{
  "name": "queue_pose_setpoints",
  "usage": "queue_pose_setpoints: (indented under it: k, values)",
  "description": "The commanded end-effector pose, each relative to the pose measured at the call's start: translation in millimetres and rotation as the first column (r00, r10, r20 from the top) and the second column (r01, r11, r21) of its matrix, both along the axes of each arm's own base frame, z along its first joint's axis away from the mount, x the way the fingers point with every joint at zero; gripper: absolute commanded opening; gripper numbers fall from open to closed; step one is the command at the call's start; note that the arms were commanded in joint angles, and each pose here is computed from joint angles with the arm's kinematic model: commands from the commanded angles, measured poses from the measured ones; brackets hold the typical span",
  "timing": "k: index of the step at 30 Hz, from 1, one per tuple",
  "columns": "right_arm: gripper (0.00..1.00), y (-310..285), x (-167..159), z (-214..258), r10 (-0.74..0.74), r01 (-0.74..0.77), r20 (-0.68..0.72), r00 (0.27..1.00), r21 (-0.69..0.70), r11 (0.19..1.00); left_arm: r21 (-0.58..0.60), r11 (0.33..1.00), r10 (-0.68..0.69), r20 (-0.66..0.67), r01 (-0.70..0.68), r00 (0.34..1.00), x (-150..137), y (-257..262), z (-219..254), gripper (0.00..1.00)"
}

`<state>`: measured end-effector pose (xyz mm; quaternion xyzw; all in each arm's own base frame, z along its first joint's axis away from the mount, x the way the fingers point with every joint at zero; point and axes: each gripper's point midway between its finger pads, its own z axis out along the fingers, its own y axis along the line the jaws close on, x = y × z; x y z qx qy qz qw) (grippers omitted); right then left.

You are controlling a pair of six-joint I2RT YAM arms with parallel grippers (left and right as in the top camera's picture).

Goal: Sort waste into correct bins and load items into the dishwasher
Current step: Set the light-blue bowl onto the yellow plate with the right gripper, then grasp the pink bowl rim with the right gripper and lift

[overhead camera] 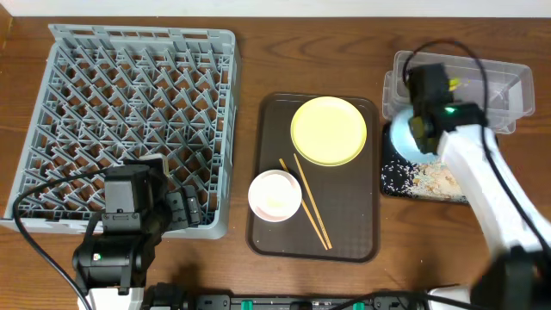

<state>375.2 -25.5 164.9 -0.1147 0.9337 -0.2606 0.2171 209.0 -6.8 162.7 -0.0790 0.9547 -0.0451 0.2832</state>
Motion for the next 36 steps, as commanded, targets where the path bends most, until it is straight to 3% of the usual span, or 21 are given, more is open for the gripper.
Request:
queue_pose_setpoints:
  k: [1,5,8,10,12,17,23,25,28,29,32,36]
  values:
    - [0.01,85,9,58,0.169,-0.244,0.229,0.959,0.350,0.904,-0.004,1.000,0.011,0.014,-0.011,1.000,2,1,6,0.89]
    - [0.01,154,7,81,0.244,-0.402,0.341,0.908,0.542,0.738,-0.004,1.000,0.011,0.014,-0.011,1.000,2,1,6,0.89]
    - [0.01,179,13,68,0.229,-0.394,0.338,0.913,0.585,0.709,-0.004,1.000,0.011,0.014,-0.011,1.000,1,1,6,0.89]
    - [0.01,184,17,52,0.214,-0.360,0.303,0.929,0.595,0.719,-0.004,1.000,0.011,0.014,-0.011,1.000,1,1,6,0.89]
    - [0.01,177,28,14,0.086,-0.198,0.204,0.975,0.628,0.753,-0.004,1.000,0.011,0.014,-0.011,1.000,1,1,6,0.89]
    - [0.01,181,32,-58,0.010,-0.022,0.023,1.000,0.647,0.762,-0.004,1.000,0.011,0.014,-0.011,1.000,1,1,6,0.89]
    - [0.01,195,21,-107,0.043,0.030,-0.101,0.994,0.629,0.776,-0.004,1.000,0.011,0.014,-0.011,1.000,1,1,6,0.89]
    - [0.16,195,22,-106,0.042,0.027,-0.096,0.995,0.629,0.777,-0.004,1.000,0.011,0.014,-0.011,1.000,1,1,6,0.89]
    - [0.30,197,17,-108,0.050,0.035,-0.115,0.992,0.635,0.772,-0.004,1.000,0.011,0.014,-0.011,1.000,1,1,6,0.89]
    - [0.44,198,14,-108,0.056,0.038,-0.127,0.990,0.641,0.767,-0.004,1.000,0.011,0.014,-0.011,1.000,1,1,6,0.89]
    - [0.50,200,7,-104,0.073,0.043,-0.150,0.986,0.651,0.758,-0.004,1.000,0.011,0.014,-0.011,1.000,1,1,6,0.89]
    - [0.55,202,5,-72,0.113,-0.032,-0.081,0.990,0.662,0.749,-0.004,1.000,0.011,0.014,-0.011,1.000,1,1,6,0.89]
